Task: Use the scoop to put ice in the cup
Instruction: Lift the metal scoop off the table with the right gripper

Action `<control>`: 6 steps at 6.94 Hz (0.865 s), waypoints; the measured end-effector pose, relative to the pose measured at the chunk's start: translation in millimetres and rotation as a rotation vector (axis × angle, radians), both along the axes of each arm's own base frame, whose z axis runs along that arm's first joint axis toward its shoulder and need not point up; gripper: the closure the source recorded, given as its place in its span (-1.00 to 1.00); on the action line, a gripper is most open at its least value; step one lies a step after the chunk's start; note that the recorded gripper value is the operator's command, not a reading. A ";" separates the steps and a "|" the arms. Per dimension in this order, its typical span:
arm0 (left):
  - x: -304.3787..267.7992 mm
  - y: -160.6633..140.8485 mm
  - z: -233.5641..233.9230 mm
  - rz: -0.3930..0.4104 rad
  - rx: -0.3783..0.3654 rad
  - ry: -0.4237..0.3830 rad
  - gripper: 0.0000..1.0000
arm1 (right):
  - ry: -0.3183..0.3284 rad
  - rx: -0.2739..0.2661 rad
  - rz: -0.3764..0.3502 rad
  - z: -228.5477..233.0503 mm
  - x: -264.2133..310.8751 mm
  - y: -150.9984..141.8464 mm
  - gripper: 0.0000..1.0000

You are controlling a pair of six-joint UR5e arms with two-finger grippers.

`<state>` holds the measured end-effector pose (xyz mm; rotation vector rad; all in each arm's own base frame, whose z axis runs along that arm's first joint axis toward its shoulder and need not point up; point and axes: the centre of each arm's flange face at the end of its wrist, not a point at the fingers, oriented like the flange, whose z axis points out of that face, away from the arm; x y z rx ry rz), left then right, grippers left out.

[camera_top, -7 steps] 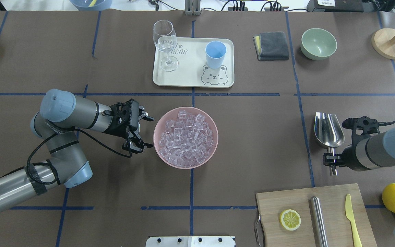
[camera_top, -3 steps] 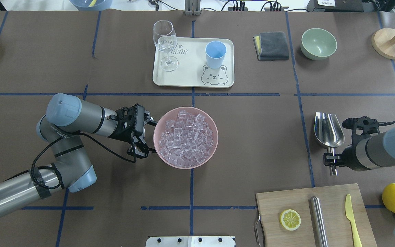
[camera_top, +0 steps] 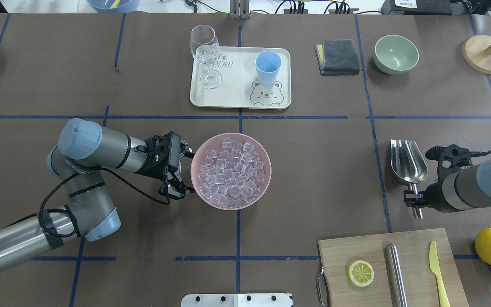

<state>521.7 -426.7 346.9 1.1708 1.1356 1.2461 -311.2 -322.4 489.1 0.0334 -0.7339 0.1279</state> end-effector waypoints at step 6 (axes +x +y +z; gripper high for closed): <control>-0.3 0.9 1.4 0.001 -0.001 0.001 -1.00 | -0.092 0.058 -0.046 -46.1 0.8 -2.1 1.00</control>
